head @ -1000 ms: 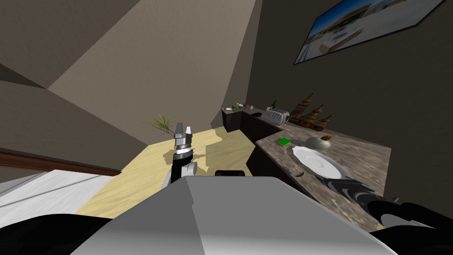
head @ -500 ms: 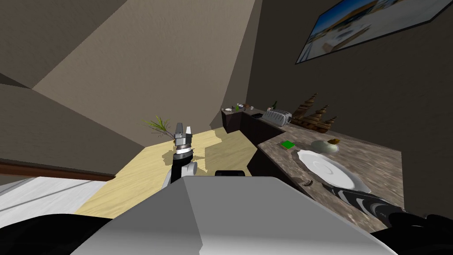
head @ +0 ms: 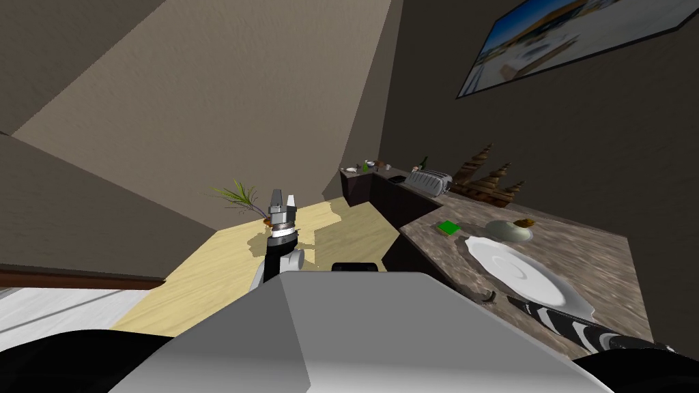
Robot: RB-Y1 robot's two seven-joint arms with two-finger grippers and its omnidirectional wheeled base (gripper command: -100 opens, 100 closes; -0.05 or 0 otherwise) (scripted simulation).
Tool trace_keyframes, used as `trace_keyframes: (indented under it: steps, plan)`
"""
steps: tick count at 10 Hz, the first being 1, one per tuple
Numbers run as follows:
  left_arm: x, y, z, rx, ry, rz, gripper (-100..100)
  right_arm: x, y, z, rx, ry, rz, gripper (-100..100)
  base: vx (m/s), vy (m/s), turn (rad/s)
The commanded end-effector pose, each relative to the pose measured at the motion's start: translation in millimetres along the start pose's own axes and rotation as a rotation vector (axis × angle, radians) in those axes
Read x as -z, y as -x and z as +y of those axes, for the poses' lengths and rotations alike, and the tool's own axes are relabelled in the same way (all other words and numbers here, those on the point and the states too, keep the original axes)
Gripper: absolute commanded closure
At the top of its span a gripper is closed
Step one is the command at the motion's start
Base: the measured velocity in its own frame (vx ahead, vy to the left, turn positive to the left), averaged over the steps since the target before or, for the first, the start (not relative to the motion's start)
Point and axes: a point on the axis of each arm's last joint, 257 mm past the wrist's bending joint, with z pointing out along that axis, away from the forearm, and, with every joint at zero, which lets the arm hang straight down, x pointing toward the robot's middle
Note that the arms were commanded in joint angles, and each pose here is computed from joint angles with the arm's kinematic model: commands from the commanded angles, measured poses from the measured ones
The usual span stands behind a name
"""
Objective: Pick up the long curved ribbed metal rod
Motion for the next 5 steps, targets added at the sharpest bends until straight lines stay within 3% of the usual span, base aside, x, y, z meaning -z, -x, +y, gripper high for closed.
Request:
trace_keyframes:
  steps: [1, 5]
  plan:
    - [0.0, 0.0, 0.0, 0.0, 0.0, 0.0, 0, 1.6, 12.0, 0.9, -0.056, -0.013, -0.041, -100, 0.099, -0.005, -0.026]
    - [0.0, 0.0, 0.0, 0.0, 0.0, 0.0, 0, 7.3, 39.7, 1.1, -0.204, -0.044, -0.144, -100, 0.094, 0.002, -0.04]
